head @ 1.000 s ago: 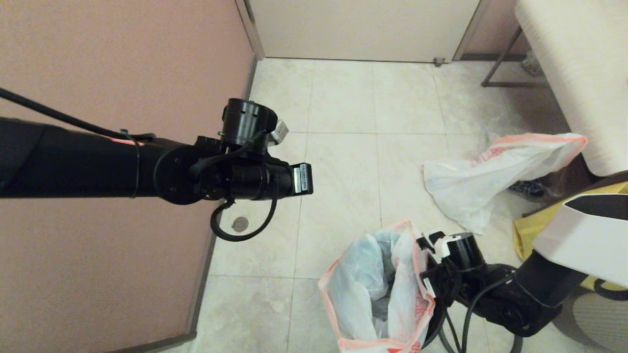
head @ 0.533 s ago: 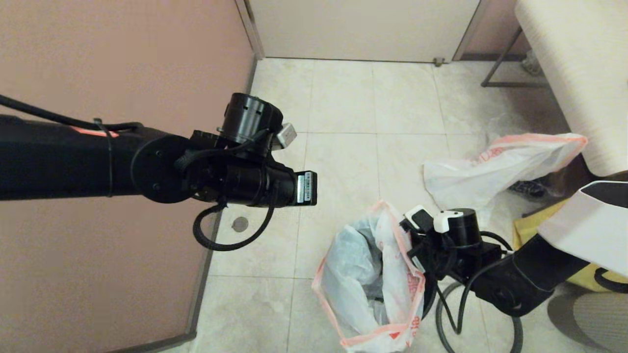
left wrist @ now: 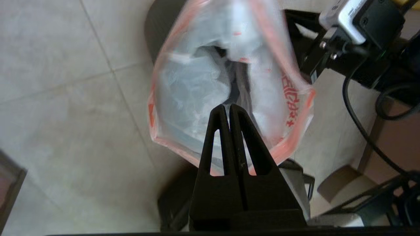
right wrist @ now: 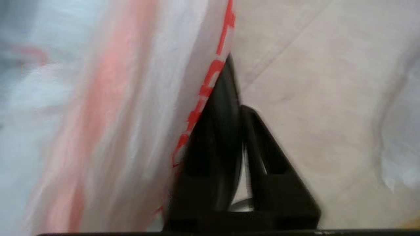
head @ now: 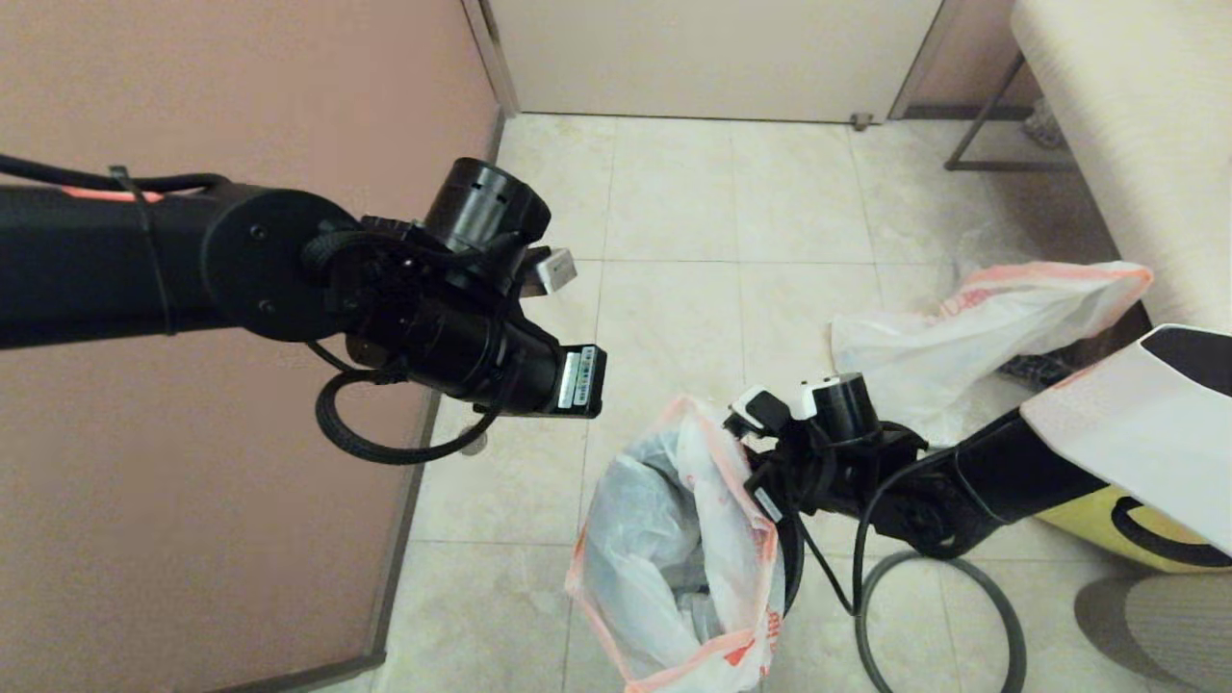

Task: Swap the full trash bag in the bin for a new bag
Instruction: Put the new garbage bag on the trash can

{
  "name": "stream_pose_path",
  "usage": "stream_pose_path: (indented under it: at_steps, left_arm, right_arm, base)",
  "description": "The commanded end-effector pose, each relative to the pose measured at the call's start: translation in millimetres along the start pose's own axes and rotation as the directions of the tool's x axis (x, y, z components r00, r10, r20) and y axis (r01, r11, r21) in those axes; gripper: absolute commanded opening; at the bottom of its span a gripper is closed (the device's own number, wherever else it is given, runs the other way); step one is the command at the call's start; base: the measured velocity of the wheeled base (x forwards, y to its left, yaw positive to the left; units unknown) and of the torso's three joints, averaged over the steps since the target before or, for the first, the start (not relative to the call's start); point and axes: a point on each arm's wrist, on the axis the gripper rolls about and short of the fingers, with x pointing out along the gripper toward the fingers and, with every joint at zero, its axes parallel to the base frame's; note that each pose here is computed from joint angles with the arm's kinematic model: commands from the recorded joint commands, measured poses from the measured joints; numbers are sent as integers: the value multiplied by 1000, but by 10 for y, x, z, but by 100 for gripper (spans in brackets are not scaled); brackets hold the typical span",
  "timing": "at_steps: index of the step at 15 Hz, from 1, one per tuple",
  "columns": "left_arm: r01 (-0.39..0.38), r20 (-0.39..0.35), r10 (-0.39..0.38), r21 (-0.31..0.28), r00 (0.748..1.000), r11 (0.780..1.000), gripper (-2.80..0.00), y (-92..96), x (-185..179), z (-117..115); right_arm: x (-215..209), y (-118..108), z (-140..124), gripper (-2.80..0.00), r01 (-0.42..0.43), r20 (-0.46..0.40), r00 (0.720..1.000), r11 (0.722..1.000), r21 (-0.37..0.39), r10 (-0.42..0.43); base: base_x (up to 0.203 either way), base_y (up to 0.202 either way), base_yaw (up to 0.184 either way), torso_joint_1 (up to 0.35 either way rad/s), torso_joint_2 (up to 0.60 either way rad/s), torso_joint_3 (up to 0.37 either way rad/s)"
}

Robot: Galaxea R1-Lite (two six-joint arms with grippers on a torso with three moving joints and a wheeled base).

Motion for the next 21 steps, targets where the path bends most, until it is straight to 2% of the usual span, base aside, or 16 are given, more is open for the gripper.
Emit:
stream_pose_path:
  at_steps: [1, 4, 7, 9, 12, 14, 15, 16, 18, 21]
  left_arm:
    - [-1, 3, 1, -4, 1000, 1000, -280, 4, -3, 24]
    - [-2, 4, 2, -4, 1000, 1000, -280, 4, -8, 26]
    - [-8, -11, 8, -4, 1000, 1000, -280, 6, -42, 18]
    - [-11, -17, 11, -7, 1000, 1000, -280, 0, -106, 37]
    - [-12, -33, 11, -2, 999, 1000, -280, -14, -171, 15]
    - [-27, -85, 27, -1, 996, 1000, -280, -2, -156, -39]
    - [-37, -118, 36, -5, 992, 999, -280, 14, -84, -80]
    - [-55, -161, 53, -7, 986, 998, -280, 35, 53, -137]
    - [-102, -216, 97, -13, 972, 995, -280, 72, 343, -257]
    - [-115, -185, 106, -37, 977, 993, -280, 121, 727, -407]
  right_arm:
    - [-22, 3, 117, 0, -26, 9, 1000, 1000, -15, 26]
    - [23, -20, 232, 0, -30, 34, 999, 999, -15, 31]
    - [-184, -138, 352, 0, -4, 68, 998, 1000, 2, 4]
    - [-447, -311, 371, 0, 21, 64, 998, 998, 51, -24]
    - [-753, -426, 171, 0, 41, 7, 999, 991, 127, -43]
    - [-864, -436, 11, 0, 54, -41, 998, 979, 195, -47]
    - [-934, -433, -25, 0, 59, -48, 998, 964, 259, -49]
    - [-1002, -408, -52, -280, 58, -51, 998, 943, 329, -43]
    - [-1150, -347, -74, -280, 46, -44, 999, 918, 394, -31]
    - [-1295, -122, -210, -280, 13, -92, 995, 873, 488, 36]
  base:
    - [0, 0, 0, 0, 0, 0]
    - [0, 0, 0, 0, 0, 0]
    - [0, 0, 0, 0, 0, 0]
    - [0, 0, 0, 0, 0, 0]
    - [0, 0, 0, 0, 0, 0]
    - [0, 0, 0, 0, 0, 0]
    - [0, 0, 0, 0, 0, 0]
    - [0, 0, 0, 0, 0, 0]
    - [0, 0, 0, 0, 0, 0]
    - [0, 0, 0, 0, 0, 0]
